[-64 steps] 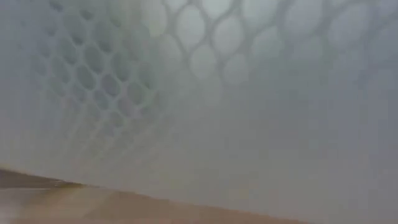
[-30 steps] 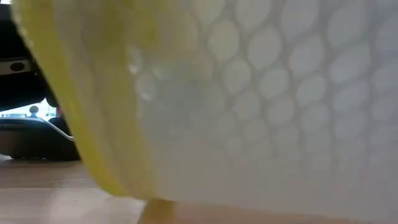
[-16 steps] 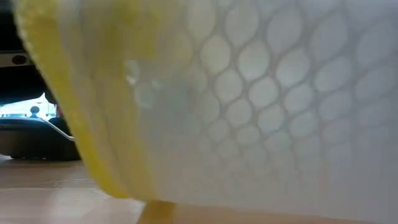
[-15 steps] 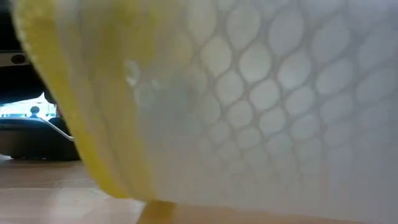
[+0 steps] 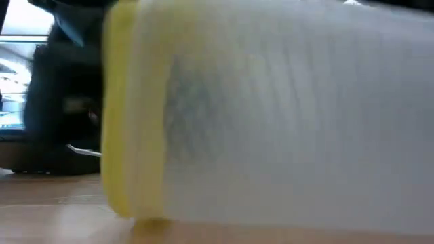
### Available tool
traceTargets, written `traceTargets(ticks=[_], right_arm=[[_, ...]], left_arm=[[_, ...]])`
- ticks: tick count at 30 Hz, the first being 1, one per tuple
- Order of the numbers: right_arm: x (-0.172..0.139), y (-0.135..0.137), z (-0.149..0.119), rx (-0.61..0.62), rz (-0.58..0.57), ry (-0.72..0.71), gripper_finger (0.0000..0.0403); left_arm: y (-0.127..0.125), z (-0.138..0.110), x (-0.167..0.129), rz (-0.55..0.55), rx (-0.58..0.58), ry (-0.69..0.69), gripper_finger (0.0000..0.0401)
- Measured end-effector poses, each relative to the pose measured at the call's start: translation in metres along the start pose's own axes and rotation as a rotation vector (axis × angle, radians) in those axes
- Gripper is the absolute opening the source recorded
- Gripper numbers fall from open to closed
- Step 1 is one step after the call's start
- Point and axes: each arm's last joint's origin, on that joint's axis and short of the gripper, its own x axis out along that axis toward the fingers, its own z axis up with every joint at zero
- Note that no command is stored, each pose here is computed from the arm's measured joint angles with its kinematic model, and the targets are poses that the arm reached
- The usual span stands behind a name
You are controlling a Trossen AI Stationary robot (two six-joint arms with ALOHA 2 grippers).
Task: Unpack backpack
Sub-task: Remove the black pen from the yellow zip bag
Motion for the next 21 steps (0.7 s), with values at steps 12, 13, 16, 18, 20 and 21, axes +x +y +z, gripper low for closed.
traceTargets(ticks=[12, 13, 16, 18, 20, 21], right_arm=[[0.007, -0.012, 0.023, -0.049, 0.074, -0.050, 0.0000], [0.007, -0.013, 0.024, -0.051, 0.080, -0.057, 0.0000], [0.008, -0.013, 0.027, -0.048, 0.096, -0.063, 0.0000], [0.008, -0.014, 0.028, -0.045, 0.102, -0.060, 0.0000], [0.008, -0.014, 0.028, -0.043, 0.103, -0.058, 0.0000], [0.008, -0.015, 0.028, -0.043, 0.105, -0.057, 0.0000]], left_arm=[[0.009, -0.006, 0.012, 0.006, 0.009, -0.029, 0.0242], [0.011, -0.007, 0.012, -0.001, -0.007, -0.026, 0.0242], [0.016, -0.011, 0.013, -0.007, -0.046, 0.001, 0.0242], [0.020, -0.013, 0.014, -0.025, -0.087, 0.020, 0.0242], [0.022, -0.016, 0.014, -0.078, -0.143, 0.033, 0.0240], [0.023, -0.017, 0.014, -0.109, -0.164, 0.037, 0.0238]])
